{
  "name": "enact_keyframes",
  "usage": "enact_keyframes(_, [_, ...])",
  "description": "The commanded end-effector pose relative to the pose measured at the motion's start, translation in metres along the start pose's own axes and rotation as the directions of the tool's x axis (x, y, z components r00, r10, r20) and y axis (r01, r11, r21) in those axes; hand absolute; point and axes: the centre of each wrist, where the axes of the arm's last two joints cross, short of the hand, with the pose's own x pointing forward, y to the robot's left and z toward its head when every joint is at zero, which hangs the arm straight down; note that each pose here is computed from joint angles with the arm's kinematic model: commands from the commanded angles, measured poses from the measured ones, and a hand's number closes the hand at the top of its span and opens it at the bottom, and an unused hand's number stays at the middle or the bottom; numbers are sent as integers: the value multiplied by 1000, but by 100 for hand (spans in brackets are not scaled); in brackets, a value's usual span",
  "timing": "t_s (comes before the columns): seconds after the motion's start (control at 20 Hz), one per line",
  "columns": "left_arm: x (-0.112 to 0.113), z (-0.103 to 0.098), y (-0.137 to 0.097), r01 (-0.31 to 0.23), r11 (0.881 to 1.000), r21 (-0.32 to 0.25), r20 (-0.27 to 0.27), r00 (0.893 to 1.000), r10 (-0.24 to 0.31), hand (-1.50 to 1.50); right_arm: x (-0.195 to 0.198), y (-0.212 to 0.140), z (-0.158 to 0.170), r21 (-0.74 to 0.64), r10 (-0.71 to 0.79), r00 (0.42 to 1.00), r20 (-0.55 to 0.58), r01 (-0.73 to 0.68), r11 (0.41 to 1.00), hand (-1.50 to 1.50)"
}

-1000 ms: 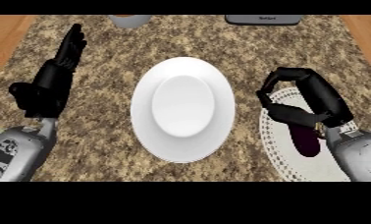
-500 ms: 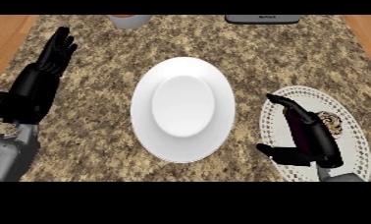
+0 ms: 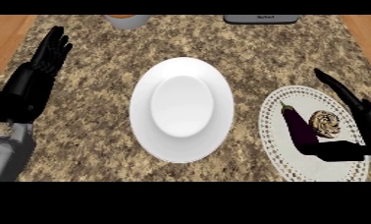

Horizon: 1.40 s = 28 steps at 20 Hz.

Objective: Pick the cupcake from the placemat and place it in the plate

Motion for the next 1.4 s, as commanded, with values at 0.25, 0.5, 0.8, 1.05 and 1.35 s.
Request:
enact_keyframes(0.25, [0,-4,-7,9,1000,1,-10,1000,-9,0,46,-65,-12,375,489,828,-274,-376,847,-150])
enact_keyframes(0.5, [12,-12,-30,-5,1000,-25,17,1000,6,0,57,-45,-22,570,585,741,-330,-337,749,-150])
enact_keyframes(0.8, [8,2,0,-4,1000,-2,16,1000,4,0,49,-36,-22,596,608,706,-363,-326,734,-150])
enact_keyframes(1.05, [2,4,-12,-7,1000,-15,-2,1000,7,0,22,-15,-26,614,677,632,-377,-377,694,-150])
enact_keyframes(1.35, [-5,-7,-9,-3,1000,-8,7,1000,3,0,-5,-43,-41,650,708,561,-429,-353,673,-150])
